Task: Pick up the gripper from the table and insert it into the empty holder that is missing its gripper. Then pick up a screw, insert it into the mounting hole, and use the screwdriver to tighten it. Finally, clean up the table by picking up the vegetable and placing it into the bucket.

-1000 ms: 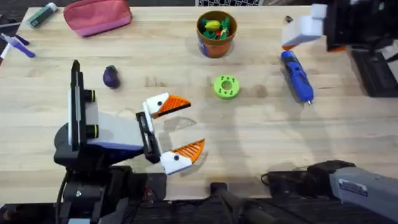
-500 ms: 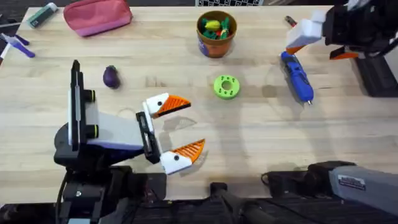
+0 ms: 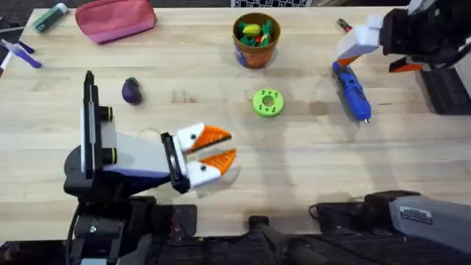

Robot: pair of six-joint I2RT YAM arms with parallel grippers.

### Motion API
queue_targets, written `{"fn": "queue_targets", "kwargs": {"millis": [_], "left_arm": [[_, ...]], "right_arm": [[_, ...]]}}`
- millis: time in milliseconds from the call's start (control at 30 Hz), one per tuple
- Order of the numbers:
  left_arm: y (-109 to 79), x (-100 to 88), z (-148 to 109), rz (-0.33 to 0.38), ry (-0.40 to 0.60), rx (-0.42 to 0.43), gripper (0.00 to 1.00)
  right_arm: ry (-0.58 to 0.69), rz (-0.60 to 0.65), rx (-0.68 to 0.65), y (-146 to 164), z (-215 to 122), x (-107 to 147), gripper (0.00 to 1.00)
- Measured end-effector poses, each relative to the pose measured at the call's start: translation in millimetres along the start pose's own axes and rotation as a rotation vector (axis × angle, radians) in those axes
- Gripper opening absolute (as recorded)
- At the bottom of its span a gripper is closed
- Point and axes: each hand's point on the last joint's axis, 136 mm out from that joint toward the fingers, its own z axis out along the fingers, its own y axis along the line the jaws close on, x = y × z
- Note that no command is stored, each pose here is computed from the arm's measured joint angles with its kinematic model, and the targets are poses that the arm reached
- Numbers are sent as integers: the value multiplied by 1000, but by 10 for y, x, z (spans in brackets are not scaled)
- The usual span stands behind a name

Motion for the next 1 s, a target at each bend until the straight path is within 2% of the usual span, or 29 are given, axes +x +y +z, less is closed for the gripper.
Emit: {"fn": "queue_targets", "kwargs": {"millis": [67, 100, 233, 367, 533, 567, 633, 800, 1000], "left_arm": [[1, -1, 0, 6, 0, -1, 37], [2, -1, 0, 7, 0, -1, 17], [3, -1, 0, 7, 0, -2, 19], [4, -1, 0, 7, 0, -2, 18], [5, -1, 0, 7, 0, -3, 18], [4, -1, 0, 7, 0, -2, 18], [4, -1, 0, 8, 0, -2, 18], [5, -1, 0, 7, 0, -3, 18], [5, -1, 0, 7, 0, -3, 18]], "right_arm": [[-3, 2, -1, 2, 7, -8, 992], [-8, 4, -1, 2, 21, -21, 991], [-24, 30, 4, -63, 210, -58, 992], [-37, 86, 27, -269, 509, -89, 992], [-84, 74, 61, -563, 794, -274, 993], [-113, 31, 80, -713, 888, -415, 993], [-106, -19, 89, -776, 954, -440, 993], [-38, -191, 86, -780, 1168, -387, 994], [16, -267, 77, -773, 1374, -344, 968]]}}
